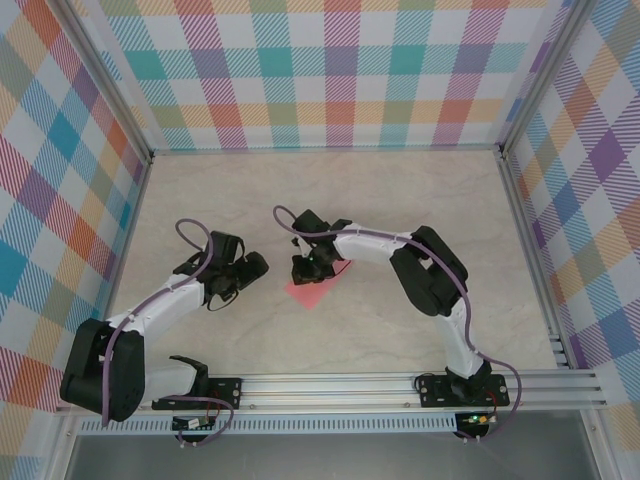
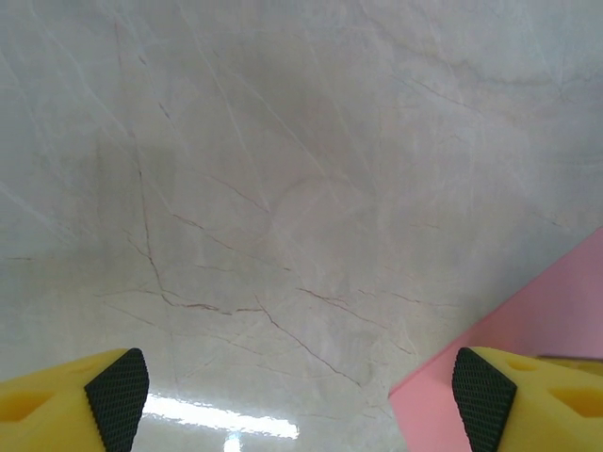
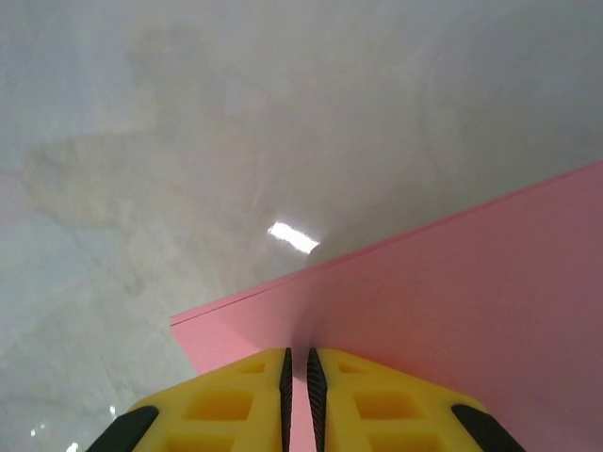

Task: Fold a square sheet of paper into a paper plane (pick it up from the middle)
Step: Rotate the paper at the center of the table, then fold the triangle a second time at the center of the table.

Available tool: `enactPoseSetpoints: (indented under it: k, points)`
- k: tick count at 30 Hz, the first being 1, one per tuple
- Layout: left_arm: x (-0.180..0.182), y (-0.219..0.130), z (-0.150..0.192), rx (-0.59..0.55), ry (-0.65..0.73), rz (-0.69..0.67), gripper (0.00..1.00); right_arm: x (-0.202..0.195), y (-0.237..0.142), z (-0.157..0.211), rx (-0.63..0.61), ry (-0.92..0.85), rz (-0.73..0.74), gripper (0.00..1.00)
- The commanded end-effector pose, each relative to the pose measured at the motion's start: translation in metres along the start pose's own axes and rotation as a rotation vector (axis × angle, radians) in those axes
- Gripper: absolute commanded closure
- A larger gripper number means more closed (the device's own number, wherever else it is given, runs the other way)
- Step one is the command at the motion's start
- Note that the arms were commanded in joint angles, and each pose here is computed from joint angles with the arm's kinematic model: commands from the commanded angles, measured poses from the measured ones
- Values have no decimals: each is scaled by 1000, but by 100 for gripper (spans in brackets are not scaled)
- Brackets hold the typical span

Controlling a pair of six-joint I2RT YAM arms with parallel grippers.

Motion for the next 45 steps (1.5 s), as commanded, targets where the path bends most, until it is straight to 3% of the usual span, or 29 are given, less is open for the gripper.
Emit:
enactPoseSetpoints:
  k: [1,8,10,12,22,27,36,45]
  points:
    - [6,2,-4,-2,14,-21,12,-5,-4,56,167,-65,-5,83]
    - [0,5,-2,23,32,14,9,-9,-51,62,69,-65,137,79]
    - [-5,6,-2,25,30,52,7,-9,-64,52,-17,-11,187,67]
    - [-7,7,1,49,29,78,4,-18,-73,45,-84,91,277,63]
    - [-27,4,28,239,74,232,4,-60,-66,15,-177,430,377,55]
    - [-35,5,38,287,78,262,4,-69,-51,-5,-162,400,385,55]
    - [-44,14,63,376,105,252,4,-91,-25,-4,-103,434,370,53]
    - [-51,22,98,510,106,270,7,-111,-13,22,-58,535,341,55]
Point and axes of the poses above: each hand's point on the last joint's axis, 136 mm out from that joint toward the fingers, its own y axis out along the fingers, its own x axis along the line the jaws close on, z = x × y, the point moved 5 cm from there along -y, back along the fingers, and after that the axes turned 13 degrees about -y, right-handed, at the moved point
